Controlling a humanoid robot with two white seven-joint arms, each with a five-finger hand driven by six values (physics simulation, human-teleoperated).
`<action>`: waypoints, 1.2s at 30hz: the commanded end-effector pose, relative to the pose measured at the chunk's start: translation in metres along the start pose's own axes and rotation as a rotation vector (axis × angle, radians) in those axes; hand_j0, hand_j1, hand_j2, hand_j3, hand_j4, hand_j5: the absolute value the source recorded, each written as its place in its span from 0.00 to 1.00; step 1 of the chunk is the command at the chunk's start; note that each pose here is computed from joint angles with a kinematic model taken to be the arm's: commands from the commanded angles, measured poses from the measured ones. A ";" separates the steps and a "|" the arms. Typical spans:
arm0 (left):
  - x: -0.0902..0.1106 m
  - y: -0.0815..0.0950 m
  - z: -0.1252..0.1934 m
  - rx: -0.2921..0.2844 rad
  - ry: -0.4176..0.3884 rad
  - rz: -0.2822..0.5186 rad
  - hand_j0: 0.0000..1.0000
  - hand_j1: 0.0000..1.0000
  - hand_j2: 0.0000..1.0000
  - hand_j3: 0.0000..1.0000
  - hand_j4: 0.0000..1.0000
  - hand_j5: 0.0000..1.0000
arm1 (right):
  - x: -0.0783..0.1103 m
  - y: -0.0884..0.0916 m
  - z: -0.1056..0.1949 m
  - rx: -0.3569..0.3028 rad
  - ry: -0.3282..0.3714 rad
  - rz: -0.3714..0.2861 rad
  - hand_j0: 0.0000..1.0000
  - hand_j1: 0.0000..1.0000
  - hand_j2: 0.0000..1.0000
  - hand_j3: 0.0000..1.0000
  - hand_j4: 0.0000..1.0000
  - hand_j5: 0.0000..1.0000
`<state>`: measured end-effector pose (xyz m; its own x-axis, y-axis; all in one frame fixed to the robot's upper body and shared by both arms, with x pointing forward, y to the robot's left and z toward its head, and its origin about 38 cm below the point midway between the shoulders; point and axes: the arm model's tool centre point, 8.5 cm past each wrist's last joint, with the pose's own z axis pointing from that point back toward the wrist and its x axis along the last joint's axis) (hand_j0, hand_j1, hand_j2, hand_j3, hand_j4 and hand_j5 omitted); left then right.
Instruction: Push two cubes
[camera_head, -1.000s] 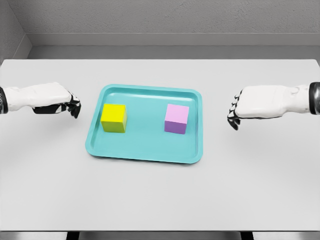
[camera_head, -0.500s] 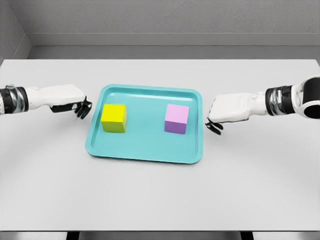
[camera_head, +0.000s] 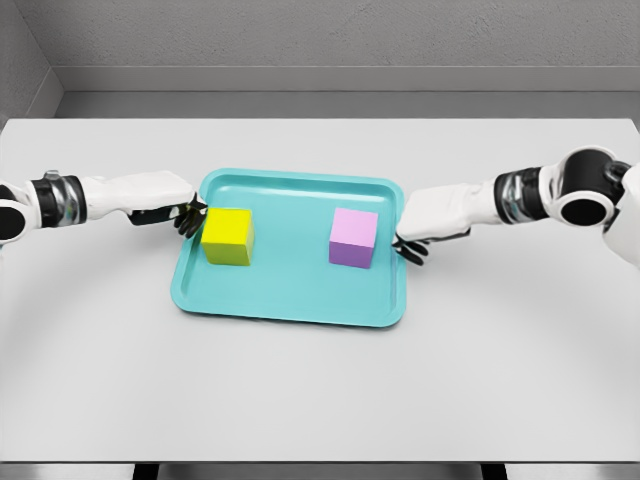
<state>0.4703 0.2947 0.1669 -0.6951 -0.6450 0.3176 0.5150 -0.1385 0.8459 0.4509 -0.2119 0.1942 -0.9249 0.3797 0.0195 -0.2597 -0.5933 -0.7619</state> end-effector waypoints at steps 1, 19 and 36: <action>0.001 0.000 -0.003 0.005 -0.006 0.006 0.12 0.12 0.12 0.12 0.12 0.12 | 0.002 -0.003 -0.007 0.000 -0.007 0.004 0.22 0.22 0.22 0.22 0.22 0.22; 0.010 -0.002 -0.032 0.009 -0.049 0.040 0.12 0.12 0.12 0.12 0.12 0.12 | -0.002 -0.009 -0.041 0.029 -0.018 -0.001 0.23 0.23 0.23 0.23 0.23 0.23; 0.005 -0.008 0.013 -0.013 -0.036 0.038 0.20 0.20 0.20 0.20 0.20 0.20 | -0.031 -0.007 -0.031 0.053 0.069 -0.026 0.26 0.26 0.26 0.26 0.26 0.26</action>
<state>0.4608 0.3056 0.1660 -0.6784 -0.6354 0.3689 0.5496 -0.1056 0.8288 0.4865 -0.1919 0.1820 -0.9034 0.4288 0.0094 -0.2966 -0.6086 -0.7359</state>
